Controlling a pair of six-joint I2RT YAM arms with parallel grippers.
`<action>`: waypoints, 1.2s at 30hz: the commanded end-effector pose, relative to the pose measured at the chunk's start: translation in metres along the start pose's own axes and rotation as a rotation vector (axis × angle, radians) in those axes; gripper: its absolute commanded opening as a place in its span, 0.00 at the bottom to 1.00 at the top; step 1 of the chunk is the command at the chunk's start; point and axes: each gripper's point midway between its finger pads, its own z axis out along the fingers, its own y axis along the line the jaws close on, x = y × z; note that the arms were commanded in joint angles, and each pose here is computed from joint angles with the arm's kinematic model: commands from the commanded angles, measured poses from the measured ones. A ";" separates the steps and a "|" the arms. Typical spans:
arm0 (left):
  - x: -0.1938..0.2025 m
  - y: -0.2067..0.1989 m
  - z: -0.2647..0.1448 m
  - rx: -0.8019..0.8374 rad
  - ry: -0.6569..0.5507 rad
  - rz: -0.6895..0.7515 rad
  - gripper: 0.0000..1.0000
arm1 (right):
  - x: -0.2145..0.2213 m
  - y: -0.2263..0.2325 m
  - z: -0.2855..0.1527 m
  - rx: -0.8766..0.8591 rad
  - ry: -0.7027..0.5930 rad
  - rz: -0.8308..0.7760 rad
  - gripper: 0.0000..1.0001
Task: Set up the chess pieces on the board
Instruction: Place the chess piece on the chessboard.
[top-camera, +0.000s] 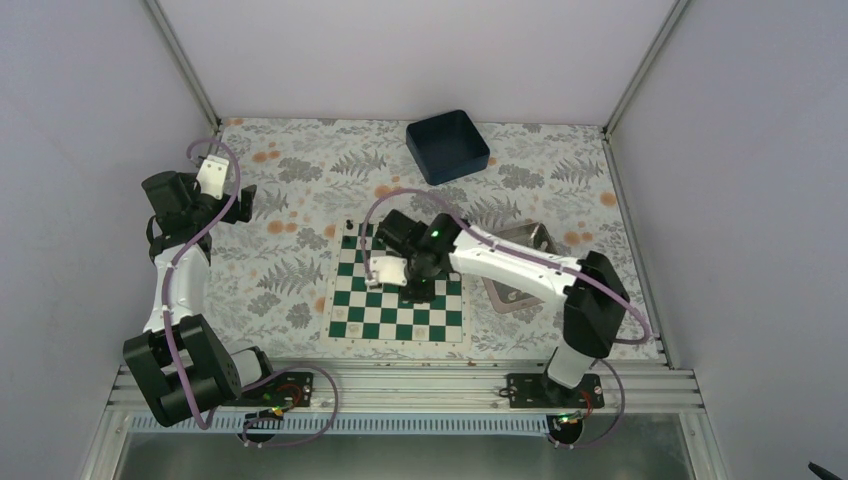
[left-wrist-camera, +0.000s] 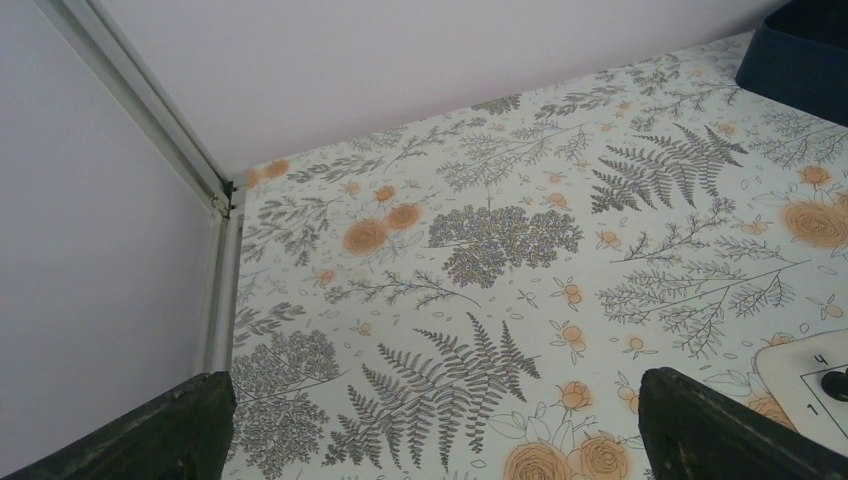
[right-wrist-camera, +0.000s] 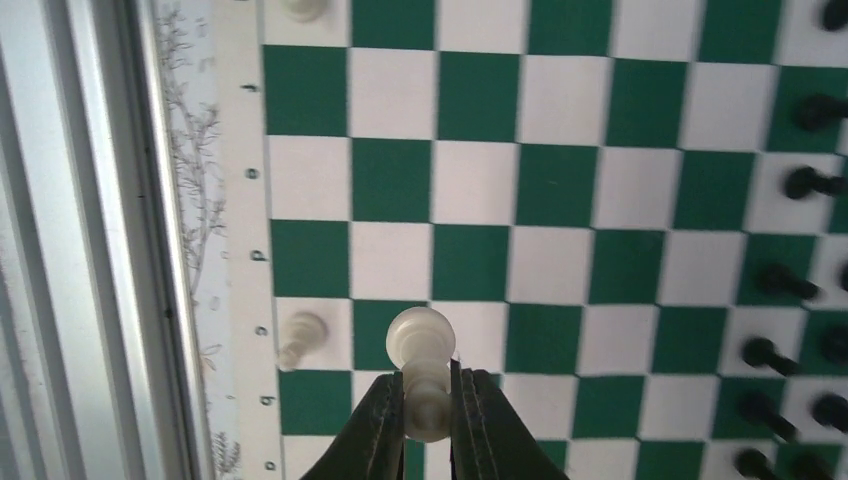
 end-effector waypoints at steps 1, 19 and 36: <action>-0.002 0.002 0.001 -0.007 -0.018 0.001 1.00 | -0.013 0.029 0.023 -0.077 -0.006 -0.044 0.09; 0.004 0.004 0.002 -0.023 -0.003 -0.001 1.00 | 0.005 0.074 0.068 -0.145 0.086 -0.149 0.09; 0.006 0.005 0.004 -0.026 0.004 -0.001 1.00 | 0.005 0.065 0.083 -0.118 0.106 -0.160 0.09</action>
